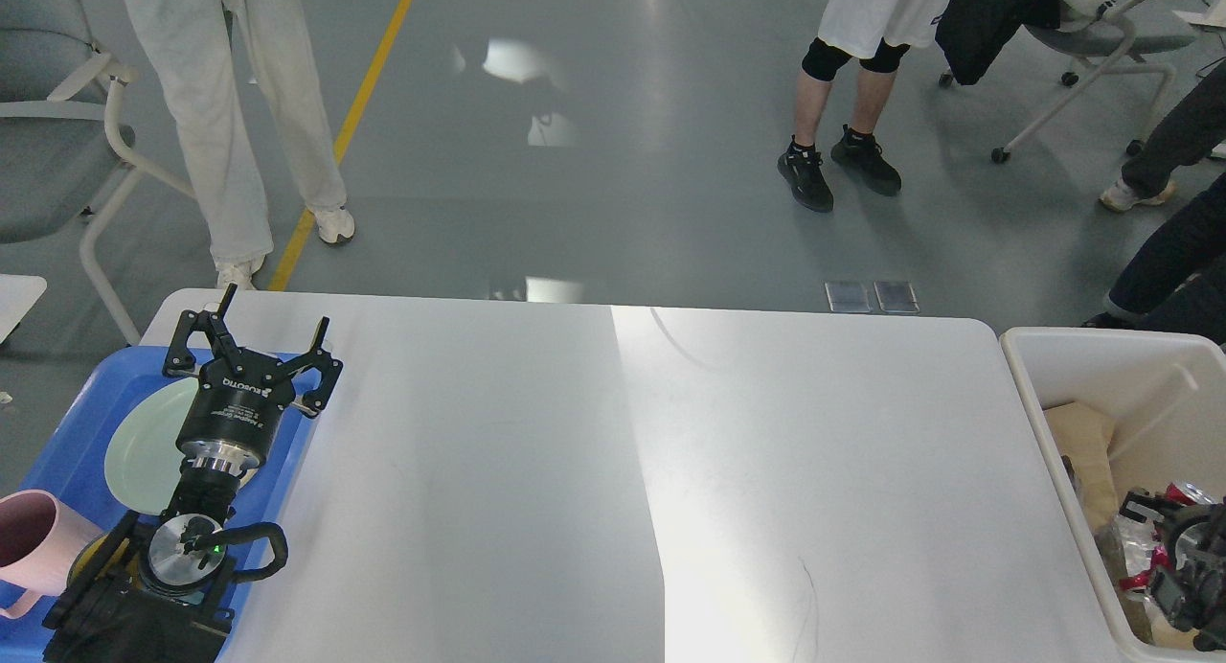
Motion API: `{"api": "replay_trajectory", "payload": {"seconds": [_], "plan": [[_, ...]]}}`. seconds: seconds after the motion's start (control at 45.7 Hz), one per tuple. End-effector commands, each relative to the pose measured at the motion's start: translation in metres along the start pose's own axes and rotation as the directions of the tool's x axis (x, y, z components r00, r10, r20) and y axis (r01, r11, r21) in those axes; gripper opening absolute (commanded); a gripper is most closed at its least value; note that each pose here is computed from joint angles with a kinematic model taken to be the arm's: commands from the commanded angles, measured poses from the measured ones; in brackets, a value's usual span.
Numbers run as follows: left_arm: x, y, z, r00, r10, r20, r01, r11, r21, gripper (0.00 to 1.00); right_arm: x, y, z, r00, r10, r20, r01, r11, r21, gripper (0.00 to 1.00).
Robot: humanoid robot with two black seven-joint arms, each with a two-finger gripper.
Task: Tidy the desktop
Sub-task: 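Raise the right gripper out of the bin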
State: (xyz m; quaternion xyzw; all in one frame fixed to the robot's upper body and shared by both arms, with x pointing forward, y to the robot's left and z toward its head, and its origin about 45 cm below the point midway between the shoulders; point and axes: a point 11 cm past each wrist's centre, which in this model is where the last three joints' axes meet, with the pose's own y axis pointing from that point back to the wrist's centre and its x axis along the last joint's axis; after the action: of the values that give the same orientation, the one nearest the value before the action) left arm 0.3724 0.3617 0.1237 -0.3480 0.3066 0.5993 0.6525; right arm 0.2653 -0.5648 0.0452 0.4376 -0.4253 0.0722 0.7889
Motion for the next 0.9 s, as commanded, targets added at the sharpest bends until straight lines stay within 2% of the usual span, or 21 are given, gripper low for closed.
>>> {"api": "replay_trajectory", "payload": {"seconds": [0.0,0.241,0.307,0.372,0.46,0.613,0.744,0.832,0.876], "plan": [[0.000,0.000,0.000,1.000,0.000,0.000,0.000,1.000,0.000,0.97,0.000,0.000,0.000,1.000,0.004,0.002,-0.004,1.000,0.001,1.00],[0.000,0.000,0.000,1.000,0.000,0.000,0.000,1.000,0.000,0.97,0.011,-0.001,0.000,0.999,0.022,0.029,-0.023,1.000,0.004,1.00],[0.000,0.000,0.000,1.000,0.000,0.000,0.000,1.000,0.000,0.97,0.023,-0.001,0.004,0.992,0.043,0.117,-0.042,0.999,-0.007,1.00],[0.000,0.000,0.000,1.000,0.000,0.000,0.000,1.000,0.000,0.97,0.051,0.000,-0.013,0.947,0.069,0.313,-0.076,0.997,0.010,1.00],[0.000,0.000,0.000,1.000,0.000,0.000,0.000,1.000,0.000,0.97,0.089,0.006,-0.043,0.785,0.052,0.618,-0.110,0.992,0.056,1.00],[0.000,0.000,0.000,1.000,0.000,0.000,0.000,1.000,0.000,0.97,0.127,0.019,-0.083,0.479,-0.092,0.873,-0.132,0.976,0.175,1.00],[0.000,0.000,0.000,1.000,0.000,0.000,0.000,1.000,0.000,0.97,0.168,0.043,-0.120,0.198,-0.282,0.939,-0.272,0.904,0.329,1.00],[0.000,0.000,0.000,1.000,0.000,0.000,0.000,1.000,0.000,0.97,0.193,0.058,-0.132,0.010,-0.389,0.921,-0.379,0.851,0.364,1.00],[0.000,0.000,0.000,1.000,0.000,0.000,0.000,1.000,0.000,0.97,0.190,0.062,-0.138,-0.068,-0.445,0.893,-0.402,0.831,0.384,1.00]]}}
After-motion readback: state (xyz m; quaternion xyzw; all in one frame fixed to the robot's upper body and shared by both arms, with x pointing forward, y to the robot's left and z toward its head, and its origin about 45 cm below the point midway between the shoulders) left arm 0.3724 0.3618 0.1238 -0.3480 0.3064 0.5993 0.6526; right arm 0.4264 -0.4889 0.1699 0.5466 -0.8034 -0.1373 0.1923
